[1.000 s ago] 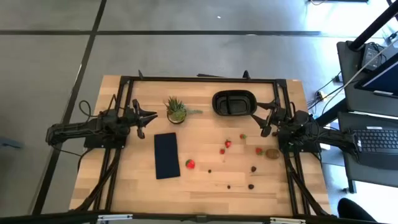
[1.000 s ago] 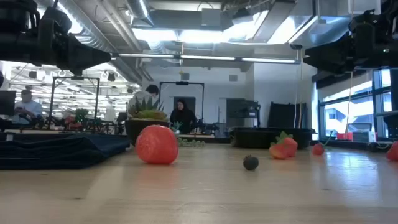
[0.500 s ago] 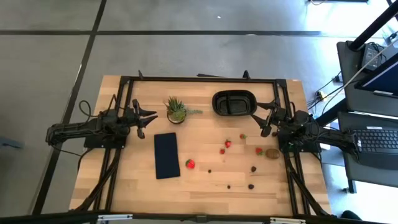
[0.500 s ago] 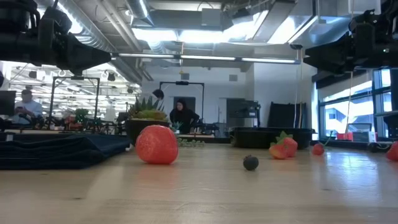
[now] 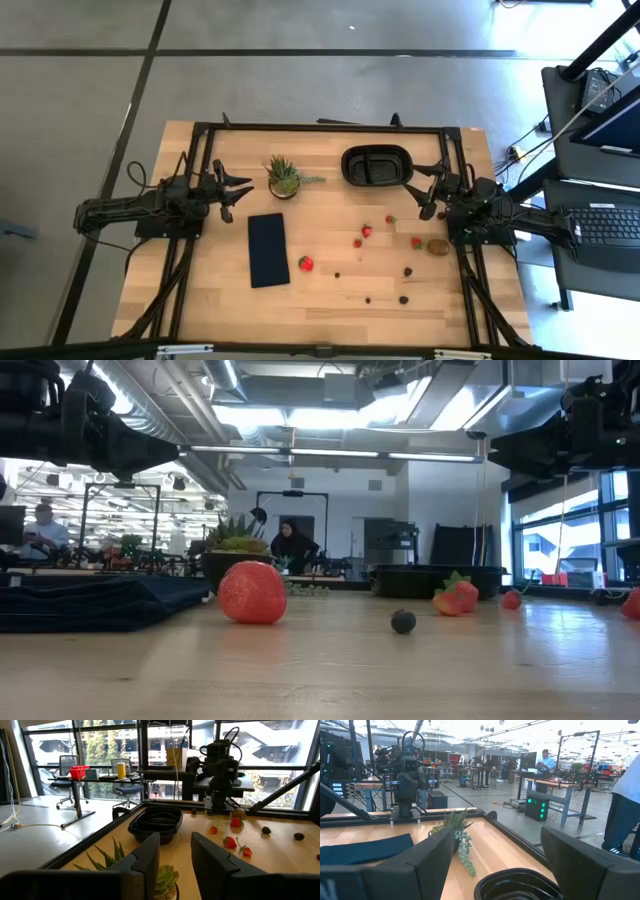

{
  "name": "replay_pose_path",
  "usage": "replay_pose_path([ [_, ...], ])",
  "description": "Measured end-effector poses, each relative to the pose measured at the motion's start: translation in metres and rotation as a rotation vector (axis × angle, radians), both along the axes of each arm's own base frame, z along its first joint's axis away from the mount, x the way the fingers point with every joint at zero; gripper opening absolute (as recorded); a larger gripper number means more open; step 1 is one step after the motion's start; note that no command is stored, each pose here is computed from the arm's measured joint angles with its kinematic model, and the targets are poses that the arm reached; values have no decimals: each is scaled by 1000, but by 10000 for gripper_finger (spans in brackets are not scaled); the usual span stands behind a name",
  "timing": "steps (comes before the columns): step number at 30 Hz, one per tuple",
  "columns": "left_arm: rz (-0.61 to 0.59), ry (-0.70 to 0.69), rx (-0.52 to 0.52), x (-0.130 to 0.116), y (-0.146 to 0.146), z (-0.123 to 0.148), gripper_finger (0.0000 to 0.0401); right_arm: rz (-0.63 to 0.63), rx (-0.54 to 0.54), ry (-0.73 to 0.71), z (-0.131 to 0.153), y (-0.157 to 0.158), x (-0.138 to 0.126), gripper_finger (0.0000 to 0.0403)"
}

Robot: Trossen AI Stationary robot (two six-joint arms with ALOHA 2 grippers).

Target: Pick and placing Produce into tupperware

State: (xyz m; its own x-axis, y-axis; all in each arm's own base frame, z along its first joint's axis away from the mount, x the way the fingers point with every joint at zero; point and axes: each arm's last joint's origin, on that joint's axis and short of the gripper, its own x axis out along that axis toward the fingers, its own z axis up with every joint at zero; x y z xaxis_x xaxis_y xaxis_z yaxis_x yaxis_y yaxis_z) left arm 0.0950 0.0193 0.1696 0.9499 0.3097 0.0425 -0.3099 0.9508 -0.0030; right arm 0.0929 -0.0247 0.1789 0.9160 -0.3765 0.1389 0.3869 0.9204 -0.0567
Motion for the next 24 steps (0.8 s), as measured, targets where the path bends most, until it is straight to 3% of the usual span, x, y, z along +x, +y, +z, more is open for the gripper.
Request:
replay_pose_path([
  [24, 0, 0, 0, 0, 0, 0, 125, 0, 0, 0, 0, 0, 0, 298],
])
